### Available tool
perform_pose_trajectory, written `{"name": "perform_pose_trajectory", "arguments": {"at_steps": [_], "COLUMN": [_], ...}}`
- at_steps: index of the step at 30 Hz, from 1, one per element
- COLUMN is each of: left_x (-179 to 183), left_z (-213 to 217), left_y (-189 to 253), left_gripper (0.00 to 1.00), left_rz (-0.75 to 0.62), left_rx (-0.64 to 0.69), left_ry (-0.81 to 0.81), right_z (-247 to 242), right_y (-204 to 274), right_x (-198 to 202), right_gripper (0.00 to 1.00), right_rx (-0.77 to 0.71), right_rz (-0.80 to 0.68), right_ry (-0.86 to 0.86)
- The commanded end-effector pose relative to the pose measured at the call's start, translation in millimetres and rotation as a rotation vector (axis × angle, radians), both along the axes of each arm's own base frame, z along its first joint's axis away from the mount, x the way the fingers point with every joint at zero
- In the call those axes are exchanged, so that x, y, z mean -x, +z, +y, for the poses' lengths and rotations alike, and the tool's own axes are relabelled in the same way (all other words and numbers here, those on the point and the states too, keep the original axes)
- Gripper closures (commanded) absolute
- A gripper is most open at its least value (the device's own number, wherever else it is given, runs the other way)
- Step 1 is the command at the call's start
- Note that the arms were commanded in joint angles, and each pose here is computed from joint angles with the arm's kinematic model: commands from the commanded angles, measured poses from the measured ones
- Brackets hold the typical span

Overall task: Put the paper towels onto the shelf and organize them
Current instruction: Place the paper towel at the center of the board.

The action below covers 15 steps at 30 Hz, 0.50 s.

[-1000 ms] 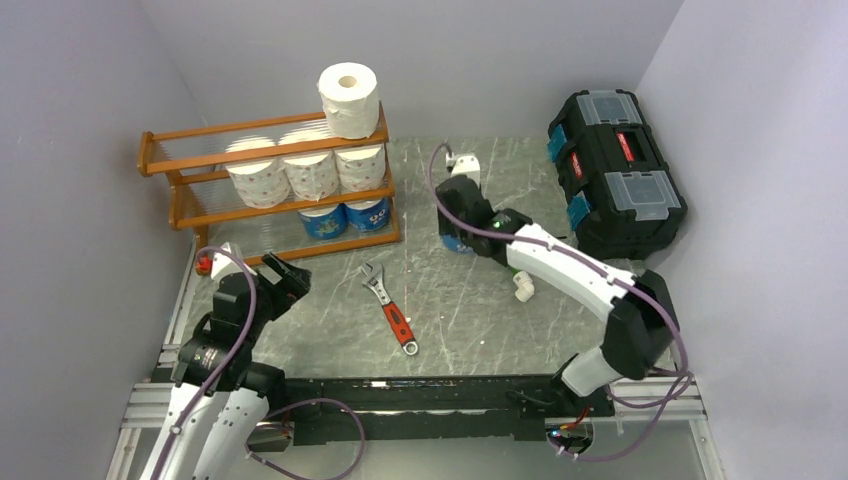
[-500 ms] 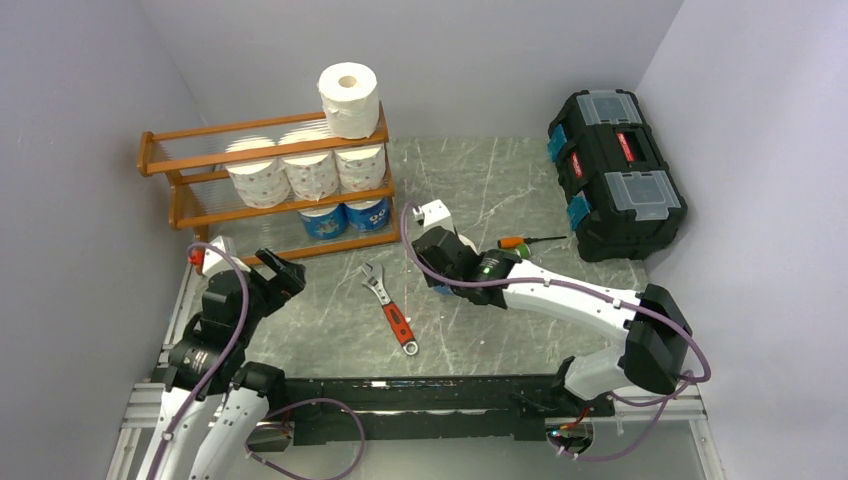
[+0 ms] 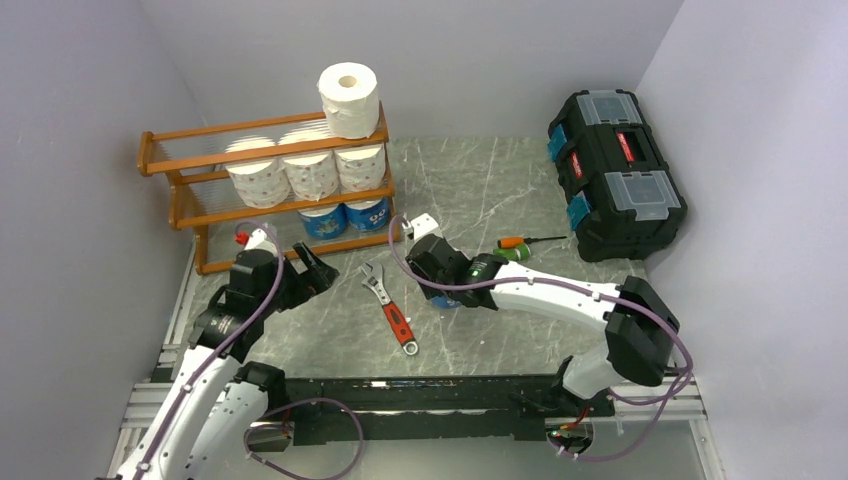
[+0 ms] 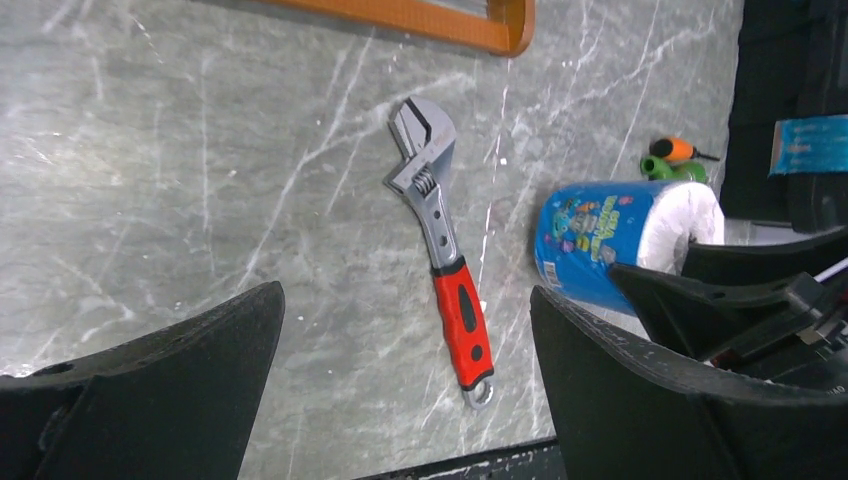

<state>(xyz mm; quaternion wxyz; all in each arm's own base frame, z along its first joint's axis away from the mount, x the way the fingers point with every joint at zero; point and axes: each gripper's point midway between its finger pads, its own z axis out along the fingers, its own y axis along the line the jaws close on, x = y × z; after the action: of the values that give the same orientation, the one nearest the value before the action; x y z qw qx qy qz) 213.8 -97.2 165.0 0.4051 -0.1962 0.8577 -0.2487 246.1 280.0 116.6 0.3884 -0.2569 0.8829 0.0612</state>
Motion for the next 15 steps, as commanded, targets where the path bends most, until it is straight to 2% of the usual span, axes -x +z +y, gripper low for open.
{"name": "perform_pose_trajectory", "arguments": {"at_steps": [1,6,7,9,11,15], "left_x": [-7,-7,-7,-7,-7,-11], "left_z": [-20,-31,-33,-38,-41,-47], "left_y": [11,7,6,4,3,7], "left_gripper": [0.01,0.01,0.01,0.01,0.01,0.01], "left_rz": [-0.055,-0.044,-0.043,-0.037,-0.033,-0.037], "left_rx": [0.046,0.052,0.051,0.049,0.047,0.040], "left_ry": [-0.084,-0.115,-0.122,-0.133,-0.142,-0.155], "right_z": [13,15,15,14,11,3], "right_y": [1,-12,-13,-8,2,36], "right_x": [-6,-2,-1,-1,-1,1], "right_gripper": [0.65,0.60,0.55,0.39,0.26,0.12], "right_rx": [-0.035,-0.033,-0.036,-0.046,-0.063,-0.122], "right_rz": [-0.025,0.008,0.011,0.008,-0.006,-0.048], "right_ry": [0.025,0.029,0.027,0.020,0.004,-0.020]}}
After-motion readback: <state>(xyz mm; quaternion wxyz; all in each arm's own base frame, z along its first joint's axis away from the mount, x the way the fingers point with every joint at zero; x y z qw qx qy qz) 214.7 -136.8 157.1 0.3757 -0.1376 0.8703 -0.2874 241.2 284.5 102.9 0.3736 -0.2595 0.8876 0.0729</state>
